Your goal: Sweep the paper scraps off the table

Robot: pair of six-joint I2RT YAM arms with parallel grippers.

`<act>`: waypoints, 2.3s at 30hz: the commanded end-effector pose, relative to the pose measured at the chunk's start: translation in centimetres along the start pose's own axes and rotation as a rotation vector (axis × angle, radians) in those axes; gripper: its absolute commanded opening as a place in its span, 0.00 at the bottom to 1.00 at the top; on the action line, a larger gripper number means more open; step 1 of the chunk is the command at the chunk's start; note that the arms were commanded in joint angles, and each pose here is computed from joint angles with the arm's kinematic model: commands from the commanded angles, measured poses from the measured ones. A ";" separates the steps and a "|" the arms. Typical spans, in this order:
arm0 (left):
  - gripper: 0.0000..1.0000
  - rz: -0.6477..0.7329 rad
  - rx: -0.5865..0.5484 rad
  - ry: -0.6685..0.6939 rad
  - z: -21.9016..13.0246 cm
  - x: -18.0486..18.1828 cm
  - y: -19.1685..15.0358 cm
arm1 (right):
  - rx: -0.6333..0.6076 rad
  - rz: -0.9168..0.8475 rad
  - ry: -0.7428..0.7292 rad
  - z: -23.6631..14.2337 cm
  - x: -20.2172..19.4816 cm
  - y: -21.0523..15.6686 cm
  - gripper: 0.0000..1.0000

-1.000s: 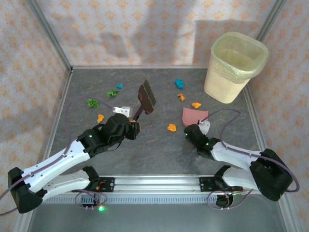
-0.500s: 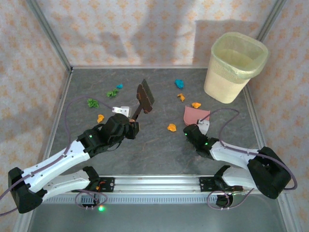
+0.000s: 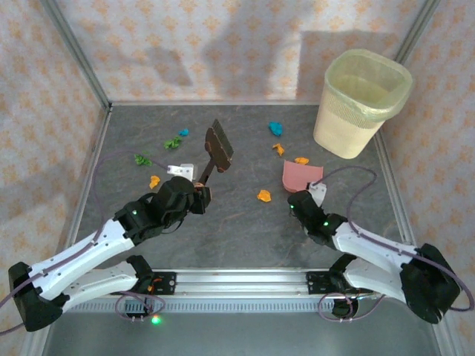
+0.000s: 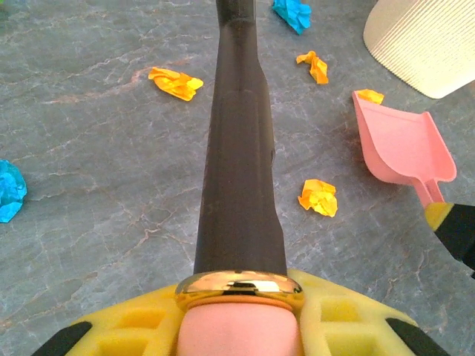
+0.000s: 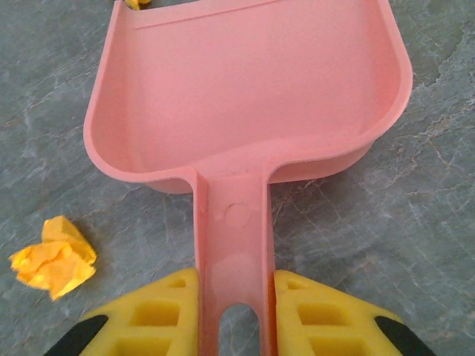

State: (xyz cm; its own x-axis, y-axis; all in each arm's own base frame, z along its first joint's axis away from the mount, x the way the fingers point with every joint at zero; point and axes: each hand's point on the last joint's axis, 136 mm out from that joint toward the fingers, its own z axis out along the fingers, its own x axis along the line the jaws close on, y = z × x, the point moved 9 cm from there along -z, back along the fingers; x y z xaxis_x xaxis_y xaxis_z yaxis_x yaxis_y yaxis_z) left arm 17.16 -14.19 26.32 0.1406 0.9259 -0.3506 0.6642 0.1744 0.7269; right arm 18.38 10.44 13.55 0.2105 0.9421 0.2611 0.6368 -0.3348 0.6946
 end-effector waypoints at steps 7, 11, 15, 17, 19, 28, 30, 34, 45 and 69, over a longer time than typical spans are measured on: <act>0.00 -0.099 -0.167 0.065 -2.9 1.0 2.1 | -0.021 -0.124 0.189 -5.4 1.7 3.7 0.00; 0.00 -0.103 -0.176 0.128 -4.1 1.4 3.0 | -0.042 -0.219 0.297 -6.9 3.9 5.8 0.00; 0.00 -0.061 -0.161 0.213 -5.2 1.7 3.9 | 0.004 -0.399 0.458 -7.1 7.2 6.6 0.00; 0.00 -0.036 -0.148 0.262 -5.9 1.7 4.6 | 0.023 -0.464 0.497 -6.7 8.5 6.9 0.00; 0.00 -0.008 -0.132 0.290 -6.4 1.6 5.1 | 0.046 -0.519 0.519 -5.9 9.6 6.9 0.00; 0.00 0.167 0.048 0.412 -4.5 -0.3 6.7 | 0.109 -0.667 0.498 -2.8 10.5 5.0 0.00; 0.00 0.203 0.091 0.438 -3.3 -0.9 6.8 | 0.091 -0.680 0.471 -2.7 10.0 4.8 0.00; 0.00 0.319 0.234 0.482 -0.9 -2.3 7.2 | 0.040 -0.683 0.496 -3.1 9.2 4.4 0.00; 0.00 0.600 0.476 0.652 3.6 -3.2 6.8 | 0.053 -0.723 0.433 -2.4 8.2 3.6 0.00; 0.00 0.701 0.627 0.720 9.7 -5.4 7.0 | 0.106 -0.756 0.450 -1.6 7.1 2.9 0.00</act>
State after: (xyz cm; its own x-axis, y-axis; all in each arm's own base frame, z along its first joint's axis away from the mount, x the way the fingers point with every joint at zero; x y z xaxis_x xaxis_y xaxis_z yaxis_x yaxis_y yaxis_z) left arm 27.91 -21.93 27.04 0.3219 0.7957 0.5131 0.8787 -0.4528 0.1511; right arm 20.30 16.15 18.23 -0.5921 0.8059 0.0020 0.5615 0.4107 0.7183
